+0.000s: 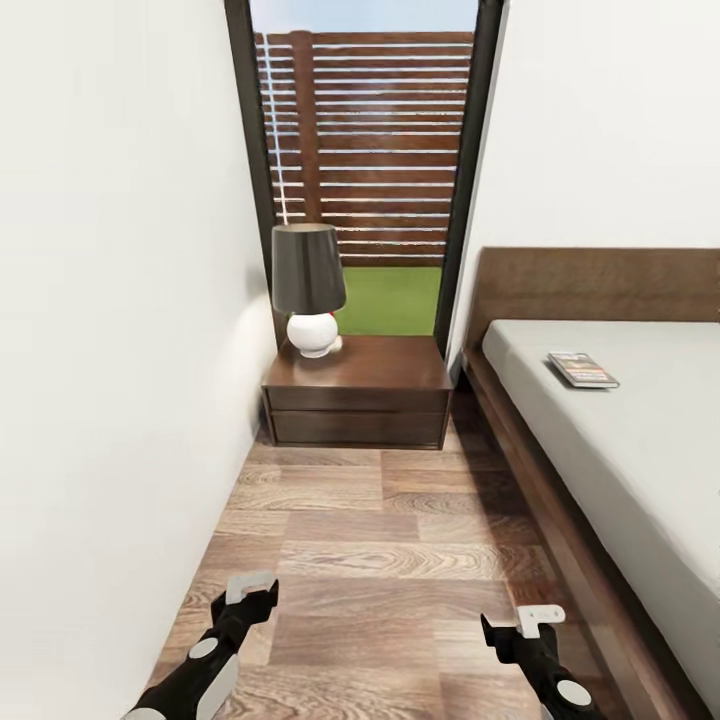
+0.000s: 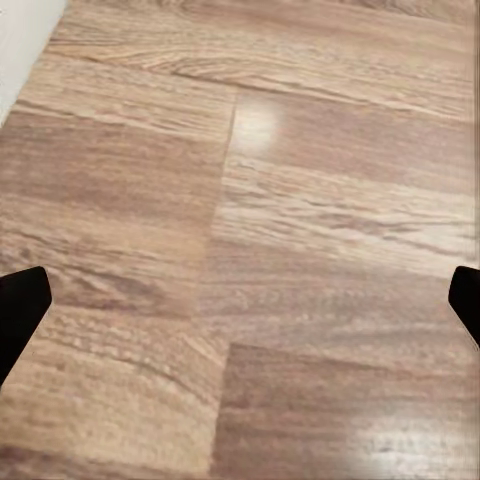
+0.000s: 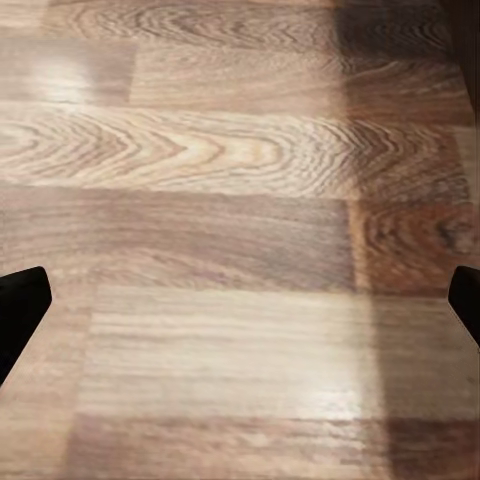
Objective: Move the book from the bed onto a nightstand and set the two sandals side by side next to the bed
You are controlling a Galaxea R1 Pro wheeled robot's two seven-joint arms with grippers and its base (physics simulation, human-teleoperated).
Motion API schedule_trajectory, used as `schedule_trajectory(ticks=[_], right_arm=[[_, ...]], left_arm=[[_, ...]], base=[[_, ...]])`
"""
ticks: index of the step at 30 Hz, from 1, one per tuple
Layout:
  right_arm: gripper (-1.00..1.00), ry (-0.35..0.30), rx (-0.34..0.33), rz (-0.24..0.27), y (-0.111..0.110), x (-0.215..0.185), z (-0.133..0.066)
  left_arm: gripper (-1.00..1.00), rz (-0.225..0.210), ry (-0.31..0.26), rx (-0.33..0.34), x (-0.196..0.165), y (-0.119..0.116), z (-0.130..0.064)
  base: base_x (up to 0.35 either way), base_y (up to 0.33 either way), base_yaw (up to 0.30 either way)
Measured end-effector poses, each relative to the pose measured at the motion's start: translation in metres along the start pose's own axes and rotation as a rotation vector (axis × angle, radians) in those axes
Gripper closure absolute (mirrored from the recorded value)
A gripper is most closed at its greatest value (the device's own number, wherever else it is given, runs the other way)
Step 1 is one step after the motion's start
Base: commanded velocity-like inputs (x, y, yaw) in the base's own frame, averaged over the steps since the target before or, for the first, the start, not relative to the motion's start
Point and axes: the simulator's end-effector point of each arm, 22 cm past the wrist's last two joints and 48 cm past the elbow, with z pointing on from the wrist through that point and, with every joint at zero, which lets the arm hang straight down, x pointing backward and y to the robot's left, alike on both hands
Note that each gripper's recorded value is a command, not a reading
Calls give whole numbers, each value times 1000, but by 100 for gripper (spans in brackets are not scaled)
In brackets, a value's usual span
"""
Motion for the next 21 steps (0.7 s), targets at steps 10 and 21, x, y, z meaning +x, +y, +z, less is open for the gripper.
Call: schedule_trajectory(ticks=[10, 21], right_arm=[[-100, -63, 4, 7, -2, -33, -5], [-100, -194, 2, 10, 0, -101, -15]], left_arm=[[-100, -5, -67, 24, -44, -12, -5], [-100, 14, -76, 104, -151, -52, -25]], base=[[0, 0, 0], [0, 0, 0]])
